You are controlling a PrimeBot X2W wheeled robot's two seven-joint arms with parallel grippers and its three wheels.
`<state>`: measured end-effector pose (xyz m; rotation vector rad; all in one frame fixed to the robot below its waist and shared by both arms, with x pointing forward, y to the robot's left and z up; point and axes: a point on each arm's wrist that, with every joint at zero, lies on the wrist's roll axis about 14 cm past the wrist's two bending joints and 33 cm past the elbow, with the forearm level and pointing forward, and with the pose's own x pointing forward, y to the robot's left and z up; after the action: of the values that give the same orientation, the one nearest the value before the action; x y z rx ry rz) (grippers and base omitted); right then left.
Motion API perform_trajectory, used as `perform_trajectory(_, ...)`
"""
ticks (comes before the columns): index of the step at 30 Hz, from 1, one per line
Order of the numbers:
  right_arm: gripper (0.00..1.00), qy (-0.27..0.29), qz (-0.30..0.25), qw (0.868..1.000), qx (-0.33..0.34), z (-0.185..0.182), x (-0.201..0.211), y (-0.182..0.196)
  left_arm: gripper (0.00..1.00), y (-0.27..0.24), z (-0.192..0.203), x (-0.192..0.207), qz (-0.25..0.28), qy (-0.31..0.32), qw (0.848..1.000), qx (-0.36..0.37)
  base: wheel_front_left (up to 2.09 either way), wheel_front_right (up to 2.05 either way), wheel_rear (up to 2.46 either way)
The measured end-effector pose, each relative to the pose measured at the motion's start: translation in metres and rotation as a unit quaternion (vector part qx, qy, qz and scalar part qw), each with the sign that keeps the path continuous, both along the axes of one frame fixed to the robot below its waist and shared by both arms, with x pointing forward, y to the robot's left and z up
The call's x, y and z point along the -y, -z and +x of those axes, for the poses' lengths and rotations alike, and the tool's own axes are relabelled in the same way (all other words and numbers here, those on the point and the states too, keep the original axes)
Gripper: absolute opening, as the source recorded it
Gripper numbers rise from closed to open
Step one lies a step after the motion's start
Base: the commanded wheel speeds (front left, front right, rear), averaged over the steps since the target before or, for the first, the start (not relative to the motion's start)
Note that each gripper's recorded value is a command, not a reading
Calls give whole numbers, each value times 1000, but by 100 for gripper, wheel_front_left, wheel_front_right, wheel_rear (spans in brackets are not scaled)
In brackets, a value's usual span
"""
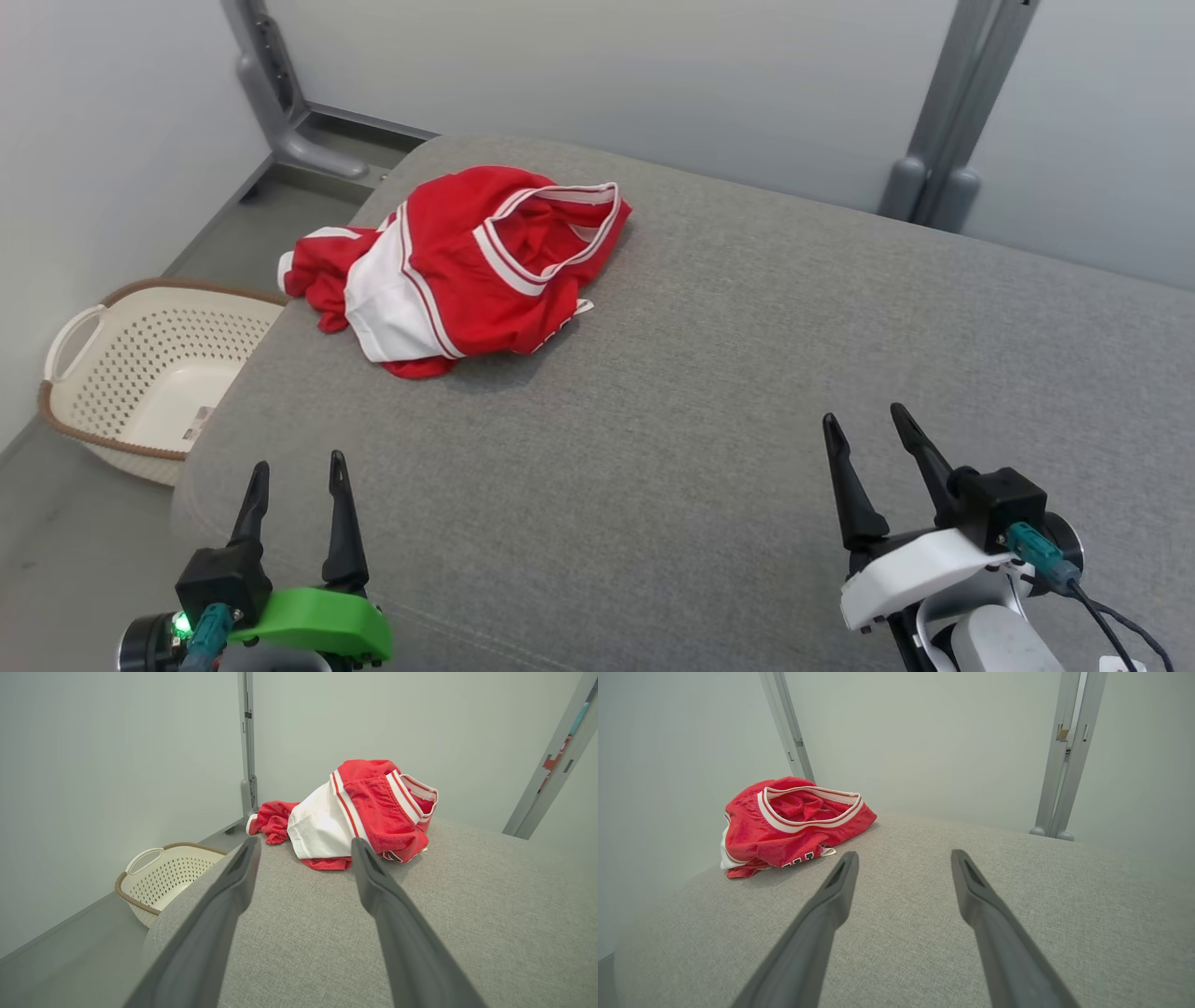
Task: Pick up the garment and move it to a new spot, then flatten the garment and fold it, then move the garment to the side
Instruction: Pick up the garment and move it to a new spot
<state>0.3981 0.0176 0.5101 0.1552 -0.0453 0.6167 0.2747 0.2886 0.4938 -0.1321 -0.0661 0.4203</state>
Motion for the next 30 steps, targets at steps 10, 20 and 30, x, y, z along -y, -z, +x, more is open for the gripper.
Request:
perform_trajectory(10,100,-62,-15,998,8,-7,-43,1,100,1,-37,-29,-1,-66,998,-1,0,0,0)
perform_trajectory(20,100,-66,-16,998,9,-9,-45,0,100,10,-42,-29,-6,-69,998,-12,0,0,0)
perform_trajectory(30,100,-64,-28,998,3,0,-43,10,100,-14,33,-43,-39,-9,999,-8,0,0,0)
